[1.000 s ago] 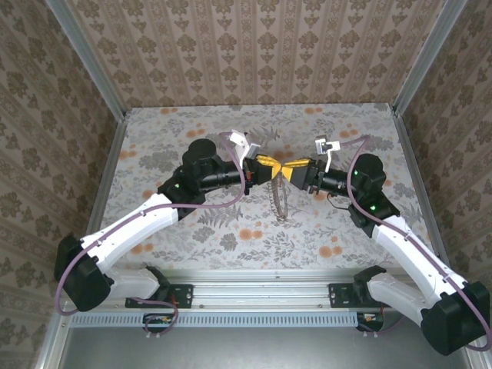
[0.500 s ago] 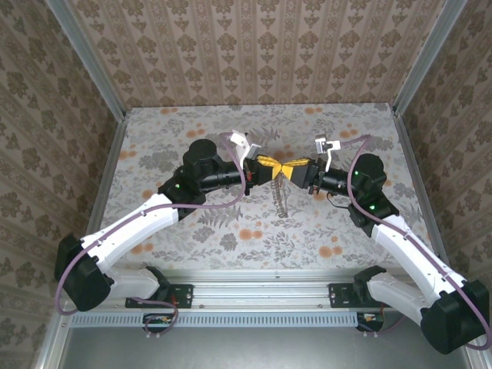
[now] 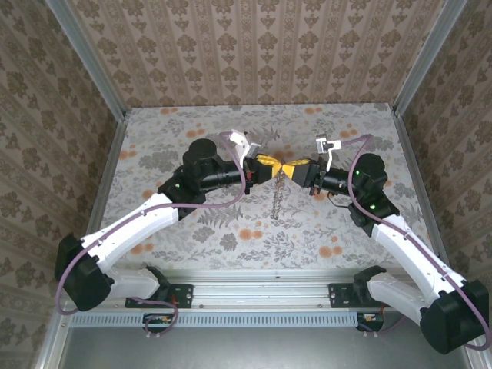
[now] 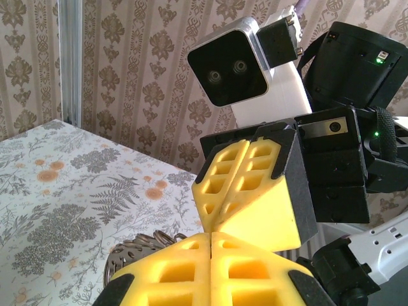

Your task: Put the keys on the keyring

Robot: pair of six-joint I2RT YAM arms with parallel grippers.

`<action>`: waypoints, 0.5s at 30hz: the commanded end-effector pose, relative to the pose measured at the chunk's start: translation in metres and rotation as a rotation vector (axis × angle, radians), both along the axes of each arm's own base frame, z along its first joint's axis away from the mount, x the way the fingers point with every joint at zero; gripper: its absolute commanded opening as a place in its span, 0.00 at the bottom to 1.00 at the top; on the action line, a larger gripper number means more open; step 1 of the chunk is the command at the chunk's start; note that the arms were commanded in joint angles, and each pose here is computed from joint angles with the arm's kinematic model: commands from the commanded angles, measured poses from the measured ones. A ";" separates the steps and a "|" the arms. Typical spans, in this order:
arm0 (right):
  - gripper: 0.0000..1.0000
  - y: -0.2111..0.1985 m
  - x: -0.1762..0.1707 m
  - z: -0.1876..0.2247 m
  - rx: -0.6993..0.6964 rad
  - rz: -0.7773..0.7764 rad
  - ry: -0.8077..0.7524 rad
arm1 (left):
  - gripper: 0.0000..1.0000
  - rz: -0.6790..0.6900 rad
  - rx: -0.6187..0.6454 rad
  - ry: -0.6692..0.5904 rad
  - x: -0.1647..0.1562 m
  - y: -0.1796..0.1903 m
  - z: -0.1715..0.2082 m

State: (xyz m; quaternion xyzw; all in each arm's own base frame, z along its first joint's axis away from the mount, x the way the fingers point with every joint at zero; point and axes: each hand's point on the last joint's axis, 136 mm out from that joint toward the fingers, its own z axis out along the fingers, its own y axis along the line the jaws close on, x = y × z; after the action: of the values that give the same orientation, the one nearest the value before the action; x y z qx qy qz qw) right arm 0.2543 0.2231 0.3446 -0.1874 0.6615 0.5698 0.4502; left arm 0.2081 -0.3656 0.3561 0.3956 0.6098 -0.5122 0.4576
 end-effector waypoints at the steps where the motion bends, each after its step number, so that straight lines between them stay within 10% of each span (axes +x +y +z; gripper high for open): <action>1: 0.00 0.002 -0.004 0.004 0.014 0.020 -0.029 | 0.00 -0.043 -0.048 -0.032 -0.007 -0.006 0.018; 6: 0.00 0.000 0.001 -0.002 -0.016 -0.014 -0.026 | 0.02 -0.021 -0.030 -0.034 -0.004 -0.005 0.016; 15: 0.00 0.000 0.004 -0.016 -0.105 -0.012 -0.023 | 0.36 0.016 0.021 -0.039 0.002 0.023 0.023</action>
State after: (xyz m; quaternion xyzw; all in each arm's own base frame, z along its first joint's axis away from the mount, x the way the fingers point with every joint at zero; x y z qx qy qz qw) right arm 0.2564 0.2226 0.3229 -0.1948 0.6870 0.5455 0.4387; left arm 0.2158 -0.3570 0.3511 0.3951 0.6279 -0.4933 0.4542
